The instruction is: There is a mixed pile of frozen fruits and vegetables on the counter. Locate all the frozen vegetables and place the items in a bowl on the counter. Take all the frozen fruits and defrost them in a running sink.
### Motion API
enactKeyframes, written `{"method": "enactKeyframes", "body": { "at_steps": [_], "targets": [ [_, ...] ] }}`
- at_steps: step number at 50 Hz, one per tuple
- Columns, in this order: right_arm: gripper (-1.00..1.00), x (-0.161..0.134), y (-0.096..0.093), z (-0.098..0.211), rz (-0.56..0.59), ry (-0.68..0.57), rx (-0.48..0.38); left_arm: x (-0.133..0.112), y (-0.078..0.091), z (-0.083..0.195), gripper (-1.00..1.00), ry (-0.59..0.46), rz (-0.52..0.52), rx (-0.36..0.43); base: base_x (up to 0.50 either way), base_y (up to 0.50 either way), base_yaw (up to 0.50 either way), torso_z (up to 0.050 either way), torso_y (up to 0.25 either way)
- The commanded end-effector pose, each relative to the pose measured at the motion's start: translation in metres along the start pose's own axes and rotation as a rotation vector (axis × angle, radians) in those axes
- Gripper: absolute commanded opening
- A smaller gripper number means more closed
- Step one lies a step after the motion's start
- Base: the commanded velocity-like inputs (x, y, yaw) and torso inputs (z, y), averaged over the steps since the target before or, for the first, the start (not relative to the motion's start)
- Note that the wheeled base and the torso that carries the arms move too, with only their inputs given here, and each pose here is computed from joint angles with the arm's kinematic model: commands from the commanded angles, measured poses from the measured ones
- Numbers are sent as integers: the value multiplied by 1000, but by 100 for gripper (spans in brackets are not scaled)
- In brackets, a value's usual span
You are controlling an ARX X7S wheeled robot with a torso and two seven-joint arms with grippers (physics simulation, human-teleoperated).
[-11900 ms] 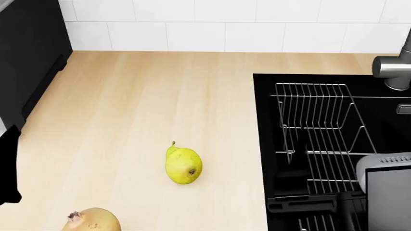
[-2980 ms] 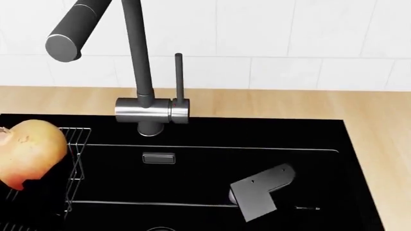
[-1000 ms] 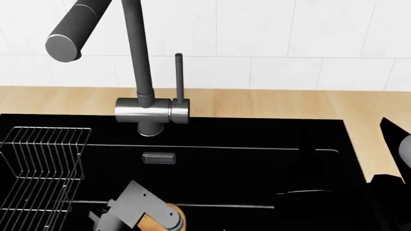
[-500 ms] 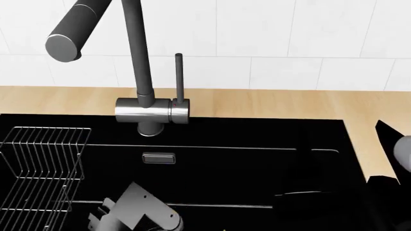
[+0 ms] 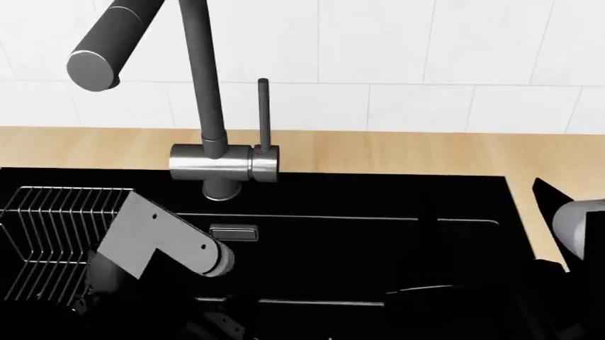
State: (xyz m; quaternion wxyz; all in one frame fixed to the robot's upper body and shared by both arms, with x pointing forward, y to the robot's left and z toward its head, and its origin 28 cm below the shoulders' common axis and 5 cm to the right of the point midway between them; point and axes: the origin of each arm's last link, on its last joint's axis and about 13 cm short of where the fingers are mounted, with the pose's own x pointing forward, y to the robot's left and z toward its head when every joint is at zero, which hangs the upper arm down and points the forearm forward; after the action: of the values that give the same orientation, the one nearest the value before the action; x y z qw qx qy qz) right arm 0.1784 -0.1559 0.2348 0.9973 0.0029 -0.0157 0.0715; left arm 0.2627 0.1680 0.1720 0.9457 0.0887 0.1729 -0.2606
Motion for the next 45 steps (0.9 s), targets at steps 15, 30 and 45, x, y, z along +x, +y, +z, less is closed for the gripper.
{"method": "enactKeyframes", "body": {
  "at_steps": [15,30,45],
  "targets": [
    [100,-1,4,0,3,-14,-20,-49,14,18,100,-147,75,-44,0,0,0,0,0],
    [100,-3,6,0,-7,-6,-46,-81,22,16,100,-249,141,-105,0,0,0,0,0],
    [100,-5,3,-2,-25,4,-82,-100,33,21,100,-322,277,-128,0,0,0,0,0]
  ]
}}
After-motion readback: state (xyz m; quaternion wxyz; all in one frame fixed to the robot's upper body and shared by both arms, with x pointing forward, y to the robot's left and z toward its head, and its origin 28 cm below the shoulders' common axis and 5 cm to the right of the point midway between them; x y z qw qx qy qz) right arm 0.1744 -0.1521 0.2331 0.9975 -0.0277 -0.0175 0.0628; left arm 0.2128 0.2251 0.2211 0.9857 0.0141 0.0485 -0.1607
